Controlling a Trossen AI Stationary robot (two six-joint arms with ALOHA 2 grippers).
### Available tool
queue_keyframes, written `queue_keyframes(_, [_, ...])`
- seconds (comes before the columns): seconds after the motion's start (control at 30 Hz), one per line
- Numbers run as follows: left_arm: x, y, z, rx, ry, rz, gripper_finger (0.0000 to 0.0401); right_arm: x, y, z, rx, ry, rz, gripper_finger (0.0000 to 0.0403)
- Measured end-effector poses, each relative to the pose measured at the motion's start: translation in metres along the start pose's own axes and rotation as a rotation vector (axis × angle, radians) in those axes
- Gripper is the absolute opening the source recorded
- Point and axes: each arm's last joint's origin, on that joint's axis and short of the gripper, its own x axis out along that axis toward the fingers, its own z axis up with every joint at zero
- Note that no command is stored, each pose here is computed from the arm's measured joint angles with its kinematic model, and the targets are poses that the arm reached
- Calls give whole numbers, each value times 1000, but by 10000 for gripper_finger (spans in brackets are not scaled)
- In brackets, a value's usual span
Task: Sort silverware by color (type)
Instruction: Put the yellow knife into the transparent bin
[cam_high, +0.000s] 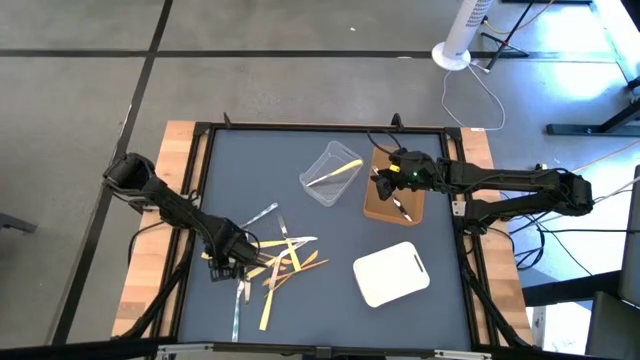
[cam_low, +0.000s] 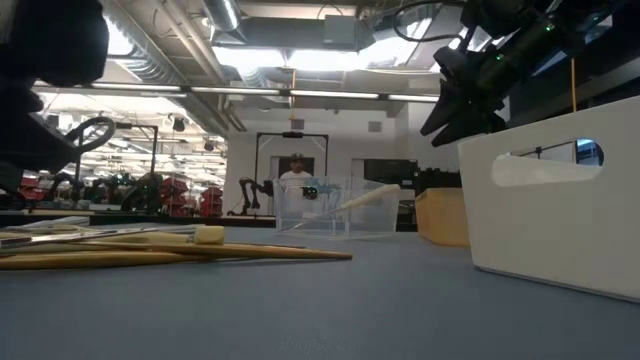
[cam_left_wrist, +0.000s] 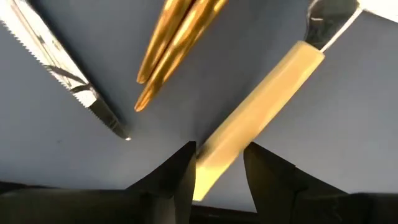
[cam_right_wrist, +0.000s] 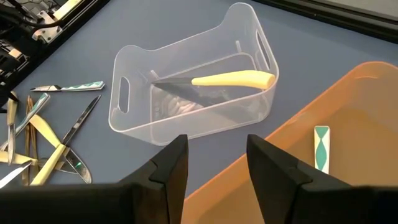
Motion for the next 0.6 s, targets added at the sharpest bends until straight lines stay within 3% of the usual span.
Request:
queue_keyframes(0.33, [8,-2,-4,37,-32,19,123,0,0,0,0,0,0,150])
queue_keyframes(0.6, [8,-1,-4,36,-32,27,67,0,0,0,0,0,0,150])
